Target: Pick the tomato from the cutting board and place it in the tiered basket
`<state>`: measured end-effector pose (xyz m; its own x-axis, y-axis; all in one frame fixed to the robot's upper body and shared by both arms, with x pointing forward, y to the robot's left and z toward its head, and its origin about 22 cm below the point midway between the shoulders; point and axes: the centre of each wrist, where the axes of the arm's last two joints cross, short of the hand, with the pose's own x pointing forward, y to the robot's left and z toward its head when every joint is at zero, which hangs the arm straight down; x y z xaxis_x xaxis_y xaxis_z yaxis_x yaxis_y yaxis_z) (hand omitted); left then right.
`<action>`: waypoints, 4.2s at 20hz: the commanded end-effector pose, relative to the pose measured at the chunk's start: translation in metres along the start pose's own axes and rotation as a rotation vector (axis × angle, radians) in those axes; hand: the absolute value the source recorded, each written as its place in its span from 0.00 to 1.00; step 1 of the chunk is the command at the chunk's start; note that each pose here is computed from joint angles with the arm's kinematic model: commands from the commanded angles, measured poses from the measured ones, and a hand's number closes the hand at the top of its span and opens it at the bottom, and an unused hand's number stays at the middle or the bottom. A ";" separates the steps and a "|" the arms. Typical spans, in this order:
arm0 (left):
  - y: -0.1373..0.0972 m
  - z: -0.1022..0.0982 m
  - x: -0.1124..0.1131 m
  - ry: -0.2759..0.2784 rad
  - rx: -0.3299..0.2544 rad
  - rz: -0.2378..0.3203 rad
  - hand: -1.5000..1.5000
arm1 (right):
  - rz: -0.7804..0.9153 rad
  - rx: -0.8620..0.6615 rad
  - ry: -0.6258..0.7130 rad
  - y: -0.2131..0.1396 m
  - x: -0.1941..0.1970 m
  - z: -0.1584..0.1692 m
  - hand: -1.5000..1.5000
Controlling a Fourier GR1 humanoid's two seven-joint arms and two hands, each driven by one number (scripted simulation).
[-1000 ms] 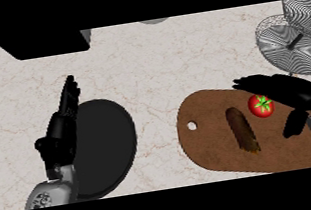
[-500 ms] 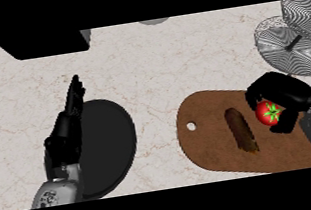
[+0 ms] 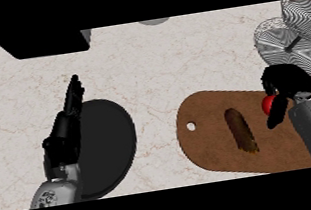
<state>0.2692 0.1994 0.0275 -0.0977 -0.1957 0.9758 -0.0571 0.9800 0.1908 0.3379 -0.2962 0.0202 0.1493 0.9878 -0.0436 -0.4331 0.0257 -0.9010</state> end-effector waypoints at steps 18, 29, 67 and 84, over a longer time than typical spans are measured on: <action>-0.003 -0.011 -0.006 0.010 0.008 0.010 0.50 | -0.176 -0.502 0.568 -0.213 0.112 0.102 1.00; -0.006 -0.008 0.003 0.005 0.009 0.001 0.50 | -0.473 -0.582 0.502 -0.265 0.071 0.140 1.00; 0.012 0.009 -0.005 0.016 -0.008 0.010 0.50 | -0.964 -0.862 0.633 -0.262 -0.111 0.048 0.00; 0.015 0.005 0.004 0.042 0.080 -0.020 0.50 | -1.222 -1.007 0.750 -0.136 -0.231 0.204 0.00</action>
<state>0.2628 0.2171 0.0315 -0.0639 -0.1999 0.9777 -0.1153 0.9746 0.1918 0.2379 -0.4876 0.2542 0.4206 0.1760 0.8900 0.8505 0.2649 -0.4543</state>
